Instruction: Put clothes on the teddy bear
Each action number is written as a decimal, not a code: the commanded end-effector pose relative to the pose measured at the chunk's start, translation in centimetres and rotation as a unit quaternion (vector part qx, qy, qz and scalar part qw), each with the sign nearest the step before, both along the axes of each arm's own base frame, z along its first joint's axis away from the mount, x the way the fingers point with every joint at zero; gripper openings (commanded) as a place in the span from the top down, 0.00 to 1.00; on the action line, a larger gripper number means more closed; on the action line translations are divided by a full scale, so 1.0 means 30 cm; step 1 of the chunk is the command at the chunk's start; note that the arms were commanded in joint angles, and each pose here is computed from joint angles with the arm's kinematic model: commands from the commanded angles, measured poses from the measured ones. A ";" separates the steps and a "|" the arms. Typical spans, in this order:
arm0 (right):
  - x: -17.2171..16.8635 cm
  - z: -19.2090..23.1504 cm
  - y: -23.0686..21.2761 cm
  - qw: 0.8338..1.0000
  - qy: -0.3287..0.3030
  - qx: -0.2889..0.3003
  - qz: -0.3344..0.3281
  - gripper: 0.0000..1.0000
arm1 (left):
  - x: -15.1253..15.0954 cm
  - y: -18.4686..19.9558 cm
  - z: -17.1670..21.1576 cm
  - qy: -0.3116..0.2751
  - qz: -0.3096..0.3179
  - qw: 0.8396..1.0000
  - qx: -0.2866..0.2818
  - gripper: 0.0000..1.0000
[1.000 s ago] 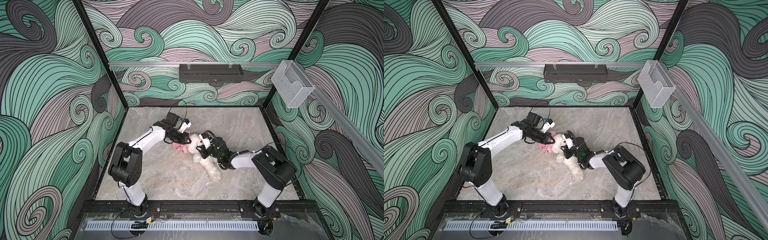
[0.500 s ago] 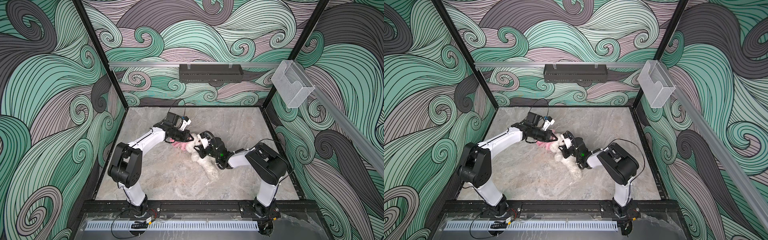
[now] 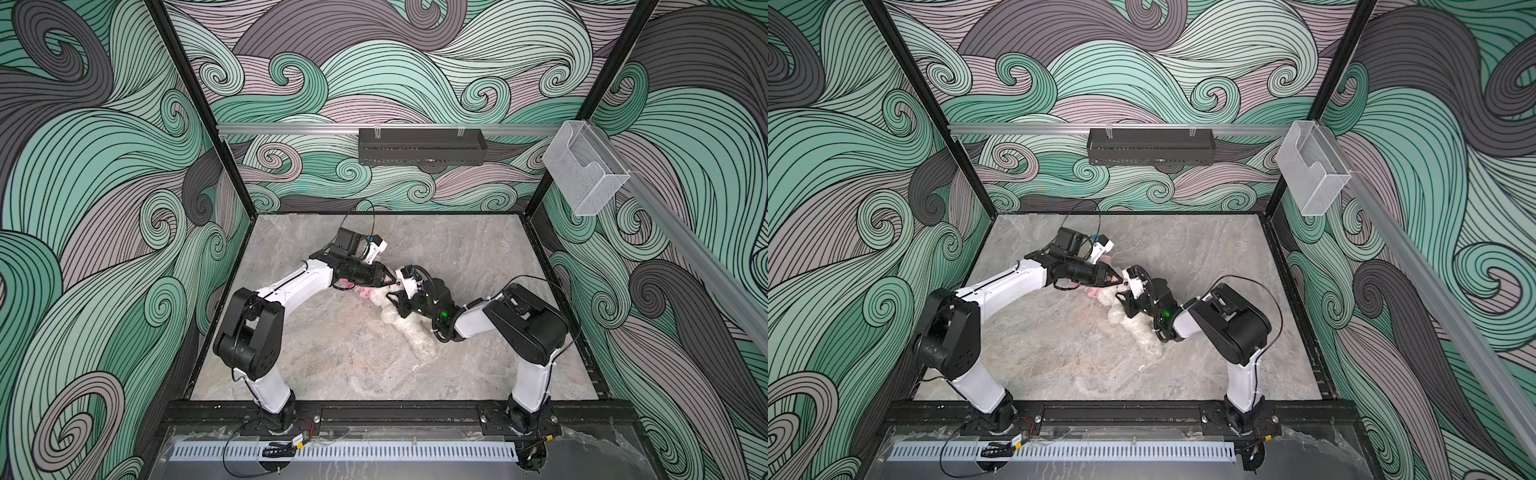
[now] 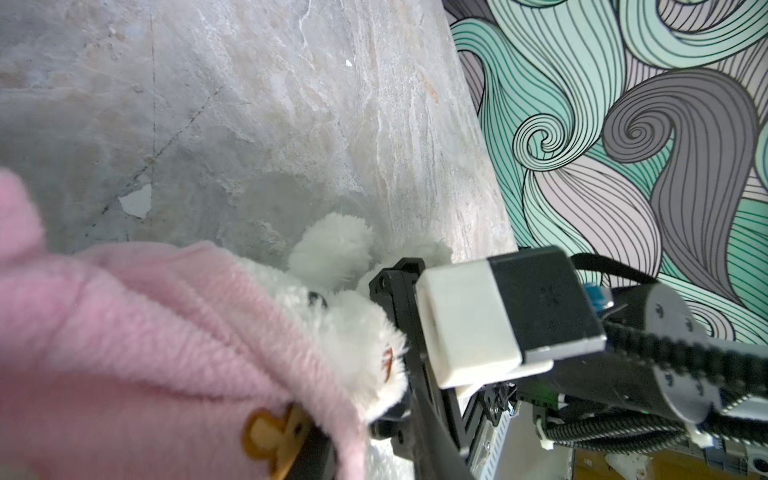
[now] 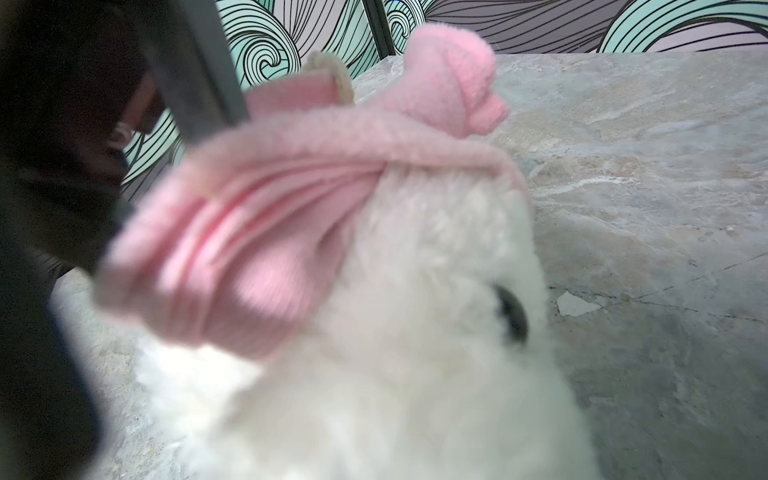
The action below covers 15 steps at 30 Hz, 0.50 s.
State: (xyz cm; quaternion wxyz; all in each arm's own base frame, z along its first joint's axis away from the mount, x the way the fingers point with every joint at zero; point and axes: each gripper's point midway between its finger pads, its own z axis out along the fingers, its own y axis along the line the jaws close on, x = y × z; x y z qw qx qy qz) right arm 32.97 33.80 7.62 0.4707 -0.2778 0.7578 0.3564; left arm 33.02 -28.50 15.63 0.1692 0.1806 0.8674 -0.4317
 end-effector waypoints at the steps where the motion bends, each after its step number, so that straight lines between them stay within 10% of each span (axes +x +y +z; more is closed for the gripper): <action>1: -0.055 -0.043 0.025 1.000 0.014 0.000 0.027 1.00 | -0.063 -0.060 0.072 -0.004 -0.035 0.997 -0.065 0.67; 8: -0.051 -0.013 0.038 0.999 0.012 0.029 0.028 1.00 | -0.083 -0.101 0.072 -0.002 -0.041 0.995 -0.091 0.52; 15: -0.055 -0.039 0.014 0.999 0.018 0.020 0.021 1.00 | -0.062 -0.001 0.068 -0.058 -0.001 0.998 0.013 0.32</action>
